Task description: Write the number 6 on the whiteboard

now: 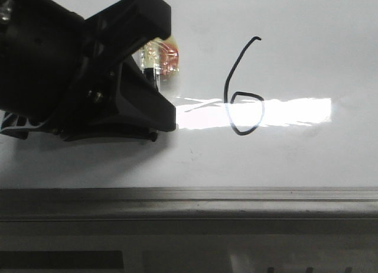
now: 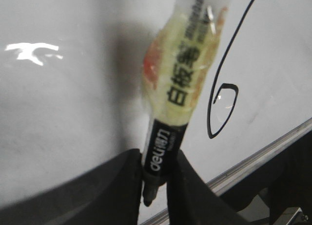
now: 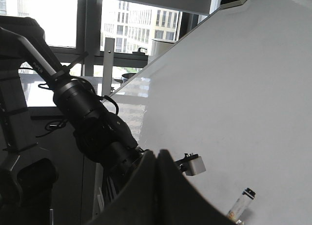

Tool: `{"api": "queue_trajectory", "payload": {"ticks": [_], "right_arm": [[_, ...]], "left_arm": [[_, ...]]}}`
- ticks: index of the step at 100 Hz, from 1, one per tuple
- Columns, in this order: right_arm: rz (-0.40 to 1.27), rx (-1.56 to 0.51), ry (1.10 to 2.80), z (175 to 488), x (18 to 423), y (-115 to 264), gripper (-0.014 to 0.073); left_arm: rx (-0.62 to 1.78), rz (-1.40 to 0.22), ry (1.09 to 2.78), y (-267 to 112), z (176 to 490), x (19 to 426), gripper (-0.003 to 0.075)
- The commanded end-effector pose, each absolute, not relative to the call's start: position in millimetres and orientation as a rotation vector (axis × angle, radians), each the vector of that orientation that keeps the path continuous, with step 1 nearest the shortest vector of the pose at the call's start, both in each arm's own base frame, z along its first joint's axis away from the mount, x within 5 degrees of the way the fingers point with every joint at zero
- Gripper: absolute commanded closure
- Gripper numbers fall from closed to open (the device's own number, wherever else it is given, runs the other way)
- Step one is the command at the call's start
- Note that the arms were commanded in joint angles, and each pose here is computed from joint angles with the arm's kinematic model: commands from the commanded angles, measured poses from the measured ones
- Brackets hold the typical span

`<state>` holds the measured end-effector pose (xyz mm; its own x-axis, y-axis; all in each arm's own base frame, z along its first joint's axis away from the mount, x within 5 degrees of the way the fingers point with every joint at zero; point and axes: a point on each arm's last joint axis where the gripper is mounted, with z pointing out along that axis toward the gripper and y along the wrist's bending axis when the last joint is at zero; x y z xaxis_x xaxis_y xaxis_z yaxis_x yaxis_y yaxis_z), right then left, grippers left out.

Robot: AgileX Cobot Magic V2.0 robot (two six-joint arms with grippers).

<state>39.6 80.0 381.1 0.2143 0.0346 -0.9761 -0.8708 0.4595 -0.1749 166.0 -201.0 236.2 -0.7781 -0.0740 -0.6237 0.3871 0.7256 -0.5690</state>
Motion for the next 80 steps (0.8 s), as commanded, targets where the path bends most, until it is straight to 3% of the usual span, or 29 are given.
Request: {"api": "queue_trajectory", "payload": {"ticks": [1, 44, 80], "right_arm": [[0.760, -0.827, 1.176, 391, 42, 77, 0.0656], [0.774, -0.857, 1.181, 389, 40, 79, 0.0656], [0.773, -0.855, 1.180, 389, 40, 78, 0.0656]], "left_arm": [[-0.032, -0.757, 2.307, -186, 231, 182, 0.0741], [0.020, -0.582, 2.228, -204, 248, 163, 0.0741], [0.117, -0.545, 2.200, -208, 254, 165, 0.0741]]}}
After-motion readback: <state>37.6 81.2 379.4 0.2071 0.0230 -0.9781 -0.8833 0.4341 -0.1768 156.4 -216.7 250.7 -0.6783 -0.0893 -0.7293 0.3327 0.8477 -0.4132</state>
